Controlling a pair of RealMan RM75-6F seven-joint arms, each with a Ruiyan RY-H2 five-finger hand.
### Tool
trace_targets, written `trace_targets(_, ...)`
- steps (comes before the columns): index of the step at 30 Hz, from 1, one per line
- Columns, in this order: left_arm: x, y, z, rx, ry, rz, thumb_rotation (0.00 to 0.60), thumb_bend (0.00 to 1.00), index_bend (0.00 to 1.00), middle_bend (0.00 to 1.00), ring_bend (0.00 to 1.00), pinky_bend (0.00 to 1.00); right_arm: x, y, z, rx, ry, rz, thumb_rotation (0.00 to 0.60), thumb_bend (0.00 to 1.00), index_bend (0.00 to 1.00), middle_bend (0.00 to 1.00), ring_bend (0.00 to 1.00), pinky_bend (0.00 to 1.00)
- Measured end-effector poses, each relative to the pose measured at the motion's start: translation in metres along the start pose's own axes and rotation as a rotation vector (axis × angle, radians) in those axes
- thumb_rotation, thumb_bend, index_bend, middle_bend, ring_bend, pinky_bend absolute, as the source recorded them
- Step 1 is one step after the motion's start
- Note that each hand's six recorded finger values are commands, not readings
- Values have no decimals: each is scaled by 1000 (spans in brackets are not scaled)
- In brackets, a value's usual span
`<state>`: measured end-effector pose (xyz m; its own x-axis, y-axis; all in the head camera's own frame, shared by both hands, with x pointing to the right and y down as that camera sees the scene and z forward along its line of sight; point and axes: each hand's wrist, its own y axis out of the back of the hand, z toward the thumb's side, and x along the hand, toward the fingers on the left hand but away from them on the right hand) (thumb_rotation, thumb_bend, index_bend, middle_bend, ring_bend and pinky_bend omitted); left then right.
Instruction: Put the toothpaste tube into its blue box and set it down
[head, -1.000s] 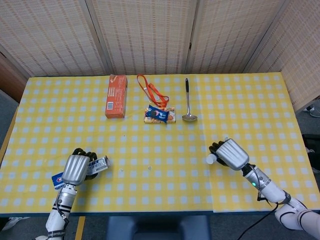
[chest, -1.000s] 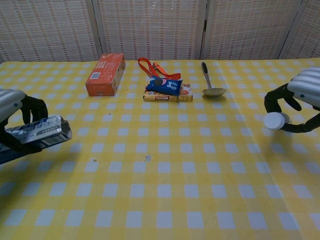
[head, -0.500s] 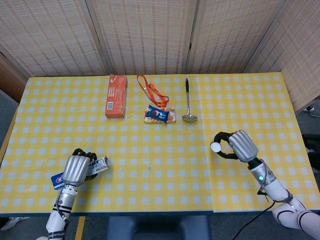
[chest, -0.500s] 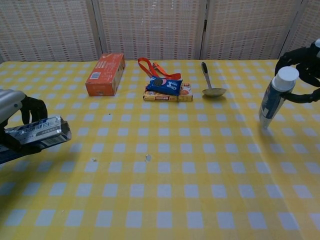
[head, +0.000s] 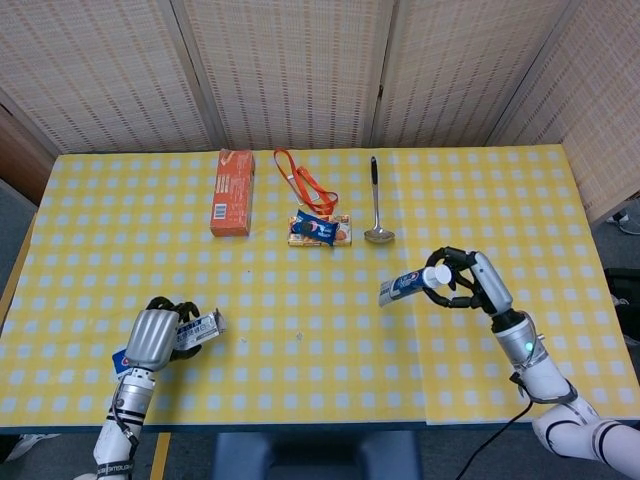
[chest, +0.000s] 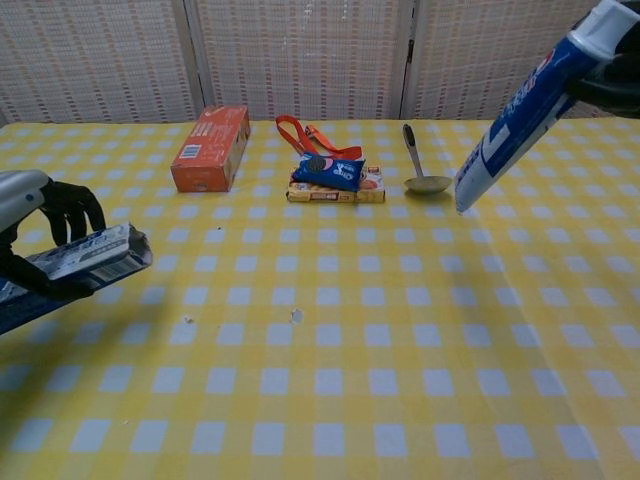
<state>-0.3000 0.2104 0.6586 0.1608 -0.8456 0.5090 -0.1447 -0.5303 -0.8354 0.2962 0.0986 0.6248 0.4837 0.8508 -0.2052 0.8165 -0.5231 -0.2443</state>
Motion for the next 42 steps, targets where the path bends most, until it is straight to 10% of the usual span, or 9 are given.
trace_targets(13,-8,15,60,-302,-57,-18,600,163,477,679,489,311,-19,-16,47,-511,72,-2,600,426,888,664,807,1000)
trace_targets(31,1,38,105,-524,-152,0,600,163,478,679,481,314,-43,-66,35,-801,0,57,600,425,888,664,808,1000)
trace_targets(42,1,48,123,-491,-201,2,600,163,481,679,481,314,-54,-84,32,-901,6,62,600,425,888,664,807,1000)
